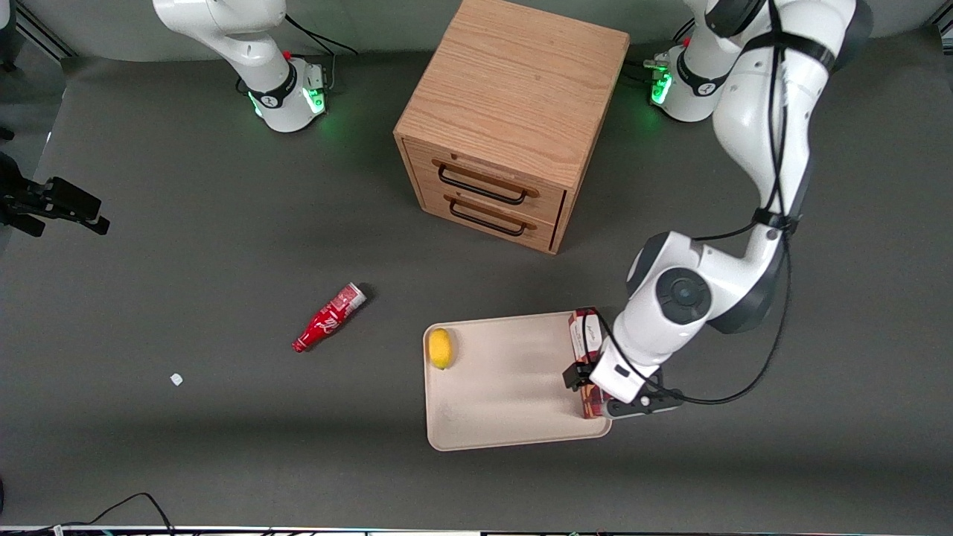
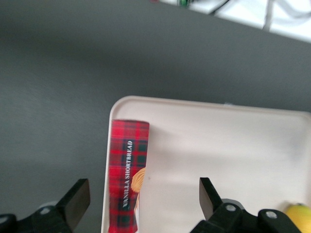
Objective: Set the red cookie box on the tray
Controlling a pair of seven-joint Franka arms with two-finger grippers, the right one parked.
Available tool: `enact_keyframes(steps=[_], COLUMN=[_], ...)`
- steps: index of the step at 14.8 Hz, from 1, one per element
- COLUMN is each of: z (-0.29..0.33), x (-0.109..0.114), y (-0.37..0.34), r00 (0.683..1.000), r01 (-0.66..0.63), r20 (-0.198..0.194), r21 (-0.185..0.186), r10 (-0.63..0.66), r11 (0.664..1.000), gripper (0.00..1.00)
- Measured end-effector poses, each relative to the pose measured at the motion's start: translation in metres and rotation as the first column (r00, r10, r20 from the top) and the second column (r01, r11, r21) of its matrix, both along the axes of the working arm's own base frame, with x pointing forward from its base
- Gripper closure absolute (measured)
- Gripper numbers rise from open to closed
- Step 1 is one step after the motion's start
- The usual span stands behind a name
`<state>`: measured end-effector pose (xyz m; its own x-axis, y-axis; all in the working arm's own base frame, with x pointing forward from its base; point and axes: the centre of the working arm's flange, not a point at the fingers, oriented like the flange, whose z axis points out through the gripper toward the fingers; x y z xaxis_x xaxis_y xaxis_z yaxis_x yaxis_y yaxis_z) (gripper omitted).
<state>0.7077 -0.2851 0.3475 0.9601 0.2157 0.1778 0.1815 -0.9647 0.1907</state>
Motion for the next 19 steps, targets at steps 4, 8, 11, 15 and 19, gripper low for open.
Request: enact_keyframes(steps=[4, 8, 11, 15, 19], z=[0.075, 0.136, 0.177, 0.239, 0.277], x=[-0.008, -0.037, -0.078, -0.126, -0.157], y=[0.051, 0.127, 0.197, 0.252, 0.268], r00=[0.999, 0.998, 0.992, 0.982, 0.979], r01=[-0.049, -0.046, 0.028, 0.117, 0.141], r20=[-0.008, -0.039, -0.126, -0.169, -0.173], r21=[0.034, 0.092, 0.151, 0.177, 0.182], r10=[0.05, 0.05, -0.009, -0.087, -0.109], r11=[0.998, 0.995, 0.988, 0.977, 0.973], gripper=[0.0, 0.0, 0.0, 0.0, 0.0])
